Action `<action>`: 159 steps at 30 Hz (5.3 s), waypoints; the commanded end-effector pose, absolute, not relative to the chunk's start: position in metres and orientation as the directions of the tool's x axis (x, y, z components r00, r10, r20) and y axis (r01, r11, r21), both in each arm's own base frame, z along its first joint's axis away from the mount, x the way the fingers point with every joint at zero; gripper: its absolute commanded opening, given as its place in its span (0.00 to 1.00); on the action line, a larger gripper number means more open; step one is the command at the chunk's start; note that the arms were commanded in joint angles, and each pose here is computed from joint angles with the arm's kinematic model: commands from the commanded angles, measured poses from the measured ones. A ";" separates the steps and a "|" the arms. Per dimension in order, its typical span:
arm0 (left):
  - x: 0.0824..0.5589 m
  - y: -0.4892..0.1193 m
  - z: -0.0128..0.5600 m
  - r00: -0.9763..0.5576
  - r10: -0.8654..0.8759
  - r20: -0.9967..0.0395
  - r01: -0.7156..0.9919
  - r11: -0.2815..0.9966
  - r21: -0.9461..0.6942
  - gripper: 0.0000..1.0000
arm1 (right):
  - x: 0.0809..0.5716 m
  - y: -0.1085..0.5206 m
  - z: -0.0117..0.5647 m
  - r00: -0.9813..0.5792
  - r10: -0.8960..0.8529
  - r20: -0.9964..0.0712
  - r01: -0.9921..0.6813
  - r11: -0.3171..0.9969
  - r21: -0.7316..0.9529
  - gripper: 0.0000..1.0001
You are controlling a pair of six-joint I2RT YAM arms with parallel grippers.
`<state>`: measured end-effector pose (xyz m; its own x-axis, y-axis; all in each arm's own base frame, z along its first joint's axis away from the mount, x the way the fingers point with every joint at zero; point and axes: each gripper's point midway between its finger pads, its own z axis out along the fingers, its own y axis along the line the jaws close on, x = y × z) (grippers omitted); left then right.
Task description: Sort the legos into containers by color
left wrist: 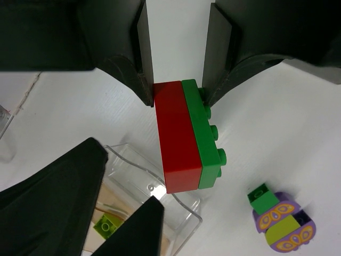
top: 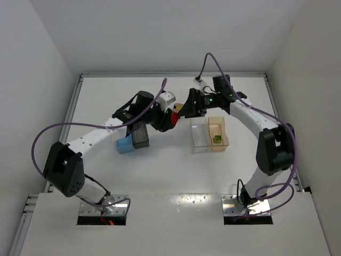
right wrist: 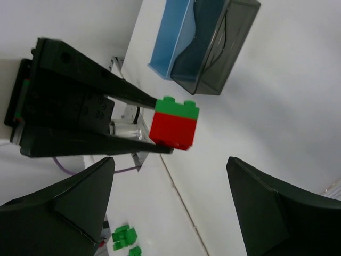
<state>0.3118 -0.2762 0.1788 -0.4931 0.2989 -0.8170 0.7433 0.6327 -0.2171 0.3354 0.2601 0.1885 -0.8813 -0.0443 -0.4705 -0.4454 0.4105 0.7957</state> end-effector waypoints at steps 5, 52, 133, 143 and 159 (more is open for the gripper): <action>0.314 -0.295 0.193 -0.462 0.278 -0.842 0.772 0.593 -0.227 0.04 | 0.354 0.271 0.194 -0.845 -0.041 -0.532 -0.491 0.452 0.745 0.86; 0.272 -0.273 0.229 -0.513 0.176 -0.841 0.855 0.199 -0.480 0.77 | 0.297 0.269 0.207 -0.721 -0.183 -0.668 -0.693 0.212 0.689 0.00; 0.271 -0.274 0.233 -0.623 0.107 -0.775 0.782 0.082 -0.617 0.01 | 0.266 0.267 0.211 -0.687 -0.243 -0.684 -0.717 0.076 0.693 0.00; 0.307 -0.230 0.245 -0.603 -0.022 -0.797 0.773 0.229 -0.591 0.00 | 0.258 0.243 0.202 -0.685 -0.231 -0.690 -0.727 0.153 0.670 0.00; 0.341 -0.167 0.242 -0.442 -0.023 -0.897 0.622 0.712 -0.325 0.00 | 0.342 0.149 0.122 -0.672 -0.253 -0.696 -0.529 0.822 0.211 0.00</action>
